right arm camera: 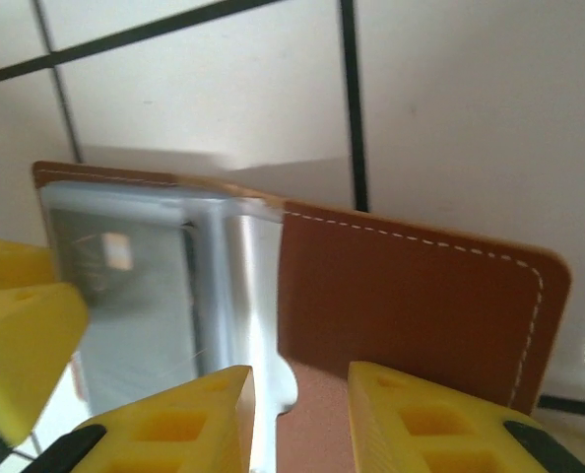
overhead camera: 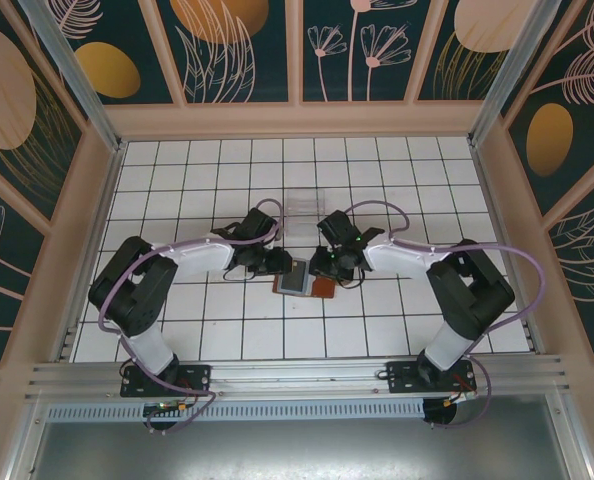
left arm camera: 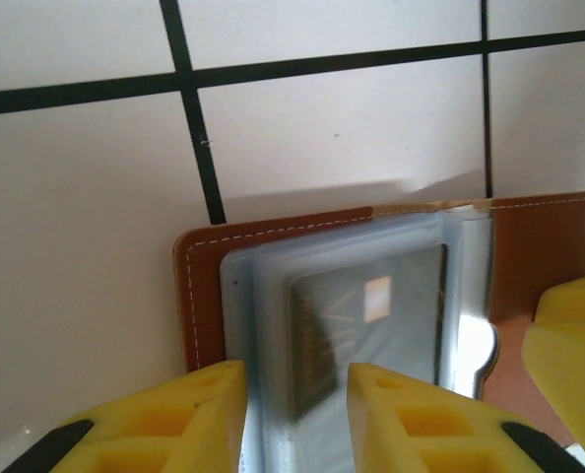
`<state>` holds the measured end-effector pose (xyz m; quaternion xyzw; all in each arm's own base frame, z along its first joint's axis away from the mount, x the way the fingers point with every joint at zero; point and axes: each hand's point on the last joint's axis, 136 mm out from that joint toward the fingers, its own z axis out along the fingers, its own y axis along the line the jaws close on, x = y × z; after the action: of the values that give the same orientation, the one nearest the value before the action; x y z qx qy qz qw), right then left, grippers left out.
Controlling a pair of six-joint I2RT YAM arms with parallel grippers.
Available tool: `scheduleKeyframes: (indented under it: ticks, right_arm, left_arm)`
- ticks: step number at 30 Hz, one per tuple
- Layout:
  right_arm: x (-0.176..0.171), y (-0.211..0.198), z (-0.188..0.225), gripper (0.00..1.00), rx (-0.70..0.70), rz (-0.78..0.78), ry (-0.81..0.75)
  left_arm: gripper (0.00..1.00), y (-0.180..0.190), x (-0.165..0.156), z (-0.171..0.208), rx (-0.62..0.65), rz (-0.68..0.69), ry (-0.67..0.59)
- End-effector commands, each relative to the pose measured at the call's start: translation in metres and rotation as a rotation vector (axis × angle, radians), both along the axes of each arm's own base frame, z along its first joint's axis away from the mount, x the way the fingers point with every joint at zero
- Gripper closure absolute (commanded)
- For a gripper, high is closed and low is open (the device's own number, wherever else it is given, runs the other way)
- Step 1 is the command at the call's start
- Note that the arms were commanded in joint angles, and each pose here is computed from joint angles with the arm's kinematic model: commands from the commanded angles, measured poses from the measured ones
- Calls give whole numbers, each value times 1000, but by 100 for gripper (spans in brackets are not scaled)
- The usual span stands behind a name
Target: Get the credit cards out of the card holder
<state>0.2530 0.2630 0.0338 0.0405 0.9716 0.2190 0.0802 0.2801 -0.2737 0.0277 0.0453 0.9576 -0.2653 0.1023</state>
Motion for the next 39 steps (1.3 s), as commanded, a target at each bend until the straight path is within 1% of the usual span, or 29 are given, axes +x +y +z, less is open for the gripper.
scheduleKeyframes:
  ticks: [1, 8, 13, 20, 24, 29, 39]
  right_arm:
    - [2, -5, -14, 69, -3, -3, -2]
    - [8, -22, -32, 69, -96, -9, -17]
    - [15, -23, -25, 69, -110, -19, -43]
    - [15, 9, 16, 69, 86, 16, -78]
    - [13, 26, 27, 69, 169, 39, -58]
    - [11, 37, 28, 69, 182, 63, -43]
    - [10, 46, 18, 69, 187, 79, -24]
  left_arm:
    - [66, 6, -1, -9, 41, 2, 5]
    - [69, 8, -8, -14, 16, 22, 17]
    - [69, 8, -12, -15, -2, 39, 26]
    - [70, 11, -15, -18, 1, 52, 30]
    - [71, 12, -17, -22, 2, 50, 37]
    - [72, 14, -19, -23, 7, 49, 39]
    - [73, 14, -21, -23, 2, 49, 47]
